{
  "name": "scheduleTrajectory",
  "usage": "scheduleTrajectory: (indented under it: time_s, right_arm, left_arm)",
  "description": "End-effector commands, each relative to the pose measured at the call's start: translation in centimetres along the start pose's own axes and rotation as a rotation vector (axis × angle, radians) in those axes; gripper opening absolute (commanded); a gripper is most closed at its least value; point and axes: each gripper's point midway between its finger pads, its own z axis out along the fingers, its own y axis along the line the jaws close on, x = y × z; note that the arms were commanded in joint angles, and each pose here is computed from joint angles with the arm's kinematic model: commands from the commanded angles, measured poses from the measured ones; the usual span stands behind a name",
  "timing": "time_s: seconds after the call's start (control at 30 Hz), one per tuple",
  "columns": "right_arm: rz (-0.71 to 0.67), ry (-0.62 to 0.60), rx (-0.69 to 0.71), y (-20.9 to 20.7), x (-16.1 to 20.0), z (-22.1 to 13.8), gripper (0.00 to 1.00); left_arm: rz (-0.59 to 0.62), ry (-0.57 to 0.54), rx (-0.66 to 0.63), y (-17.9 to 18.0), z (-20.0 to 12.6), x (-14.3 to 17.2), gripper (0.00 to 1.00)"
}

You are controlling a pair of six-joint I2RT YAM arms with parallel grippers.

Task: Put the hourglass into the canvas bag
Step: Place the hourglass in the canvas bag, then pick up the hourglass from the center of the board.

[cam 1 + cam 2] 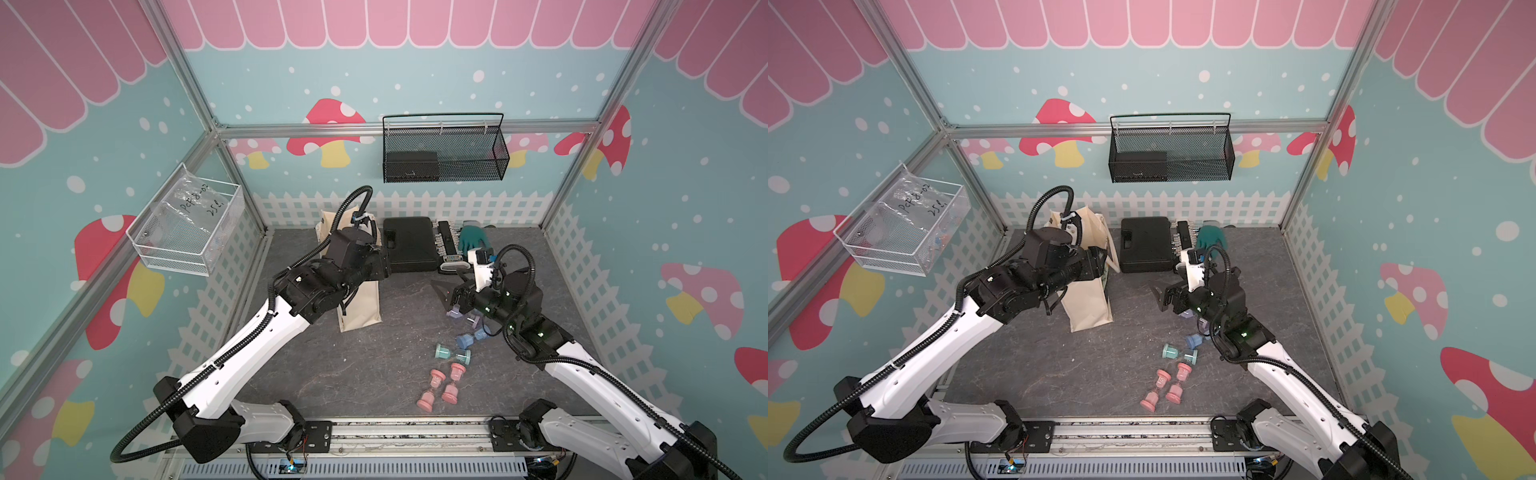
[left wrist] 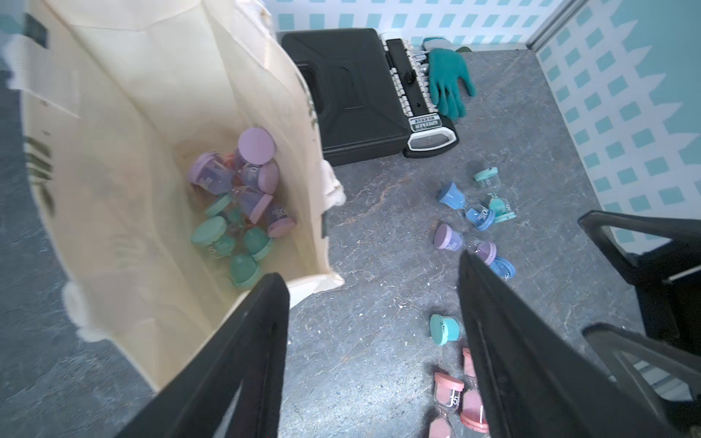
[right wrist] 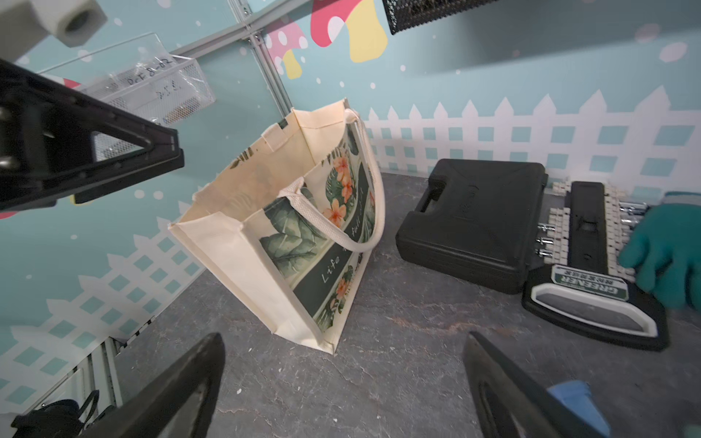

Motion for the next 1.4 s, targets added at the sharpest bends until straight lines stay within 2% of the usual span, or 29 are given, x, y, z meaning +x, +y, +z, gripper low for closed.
scheduleTrajectory:
  time_s: [0.0, 0.23, 0.5, 0.7, 0.77, 0.97, 1.13, 1.37]
  right_arm:
    - [0.049, 0.062, 0.131, -2.5, 2.2, -1.1, 1.00]
    - [0.121, 0.139, 0.277, -4.9, 5.0, -3.0, 1.00]
    - [0.215, 0.227, 0.388, -6.7, 8.0, -4.3, 1.00]
    - [0.271, 0.254, 0.472, -7.9, 9.4, -5.5, 1.00]
    - [0.287, 0.261, 0.485, -8.1, 9.9, -5.8, 1.00]
    - [0.330, 0.301, 0.495, -8.2, 11.7, -6.2, 1.00]
    - [0.344, 0.345, 0.471, -7.9, 13.0, -6.1, 1.00]
    - [0.363, 0.360, 0.465, -7.8, 13.9, -6.2, 1.00]
  left_arm:
    - [0.018, 0.007, 0.088, -2.9, 0.5, 1.5, 0.70]
    - [0.098, 0.123, 0.217, -8.1, 2.5, 7.1, 0.70]
    - [0.193, 0.293, 0.314, -11.4, 5.5, 14.7, 0.70]
    - [0.304, 0.342, 0.358, -10.7, 7.7, 19.5, 0.69]
    - [0.344, 0.359, 0.427, -11.2, 7.8, 20.9, 0.69]
    - [0.451, 0.415, 0.516, -10.7, 8.9, 25.3, 0.68]
    - [0.523, 0.432, 0.606, -10.9, 9.6, 27.9, 0.68]
    - [0.584, 0.453, 0.639, -10.6, 10.4, 29.9, 0.69]
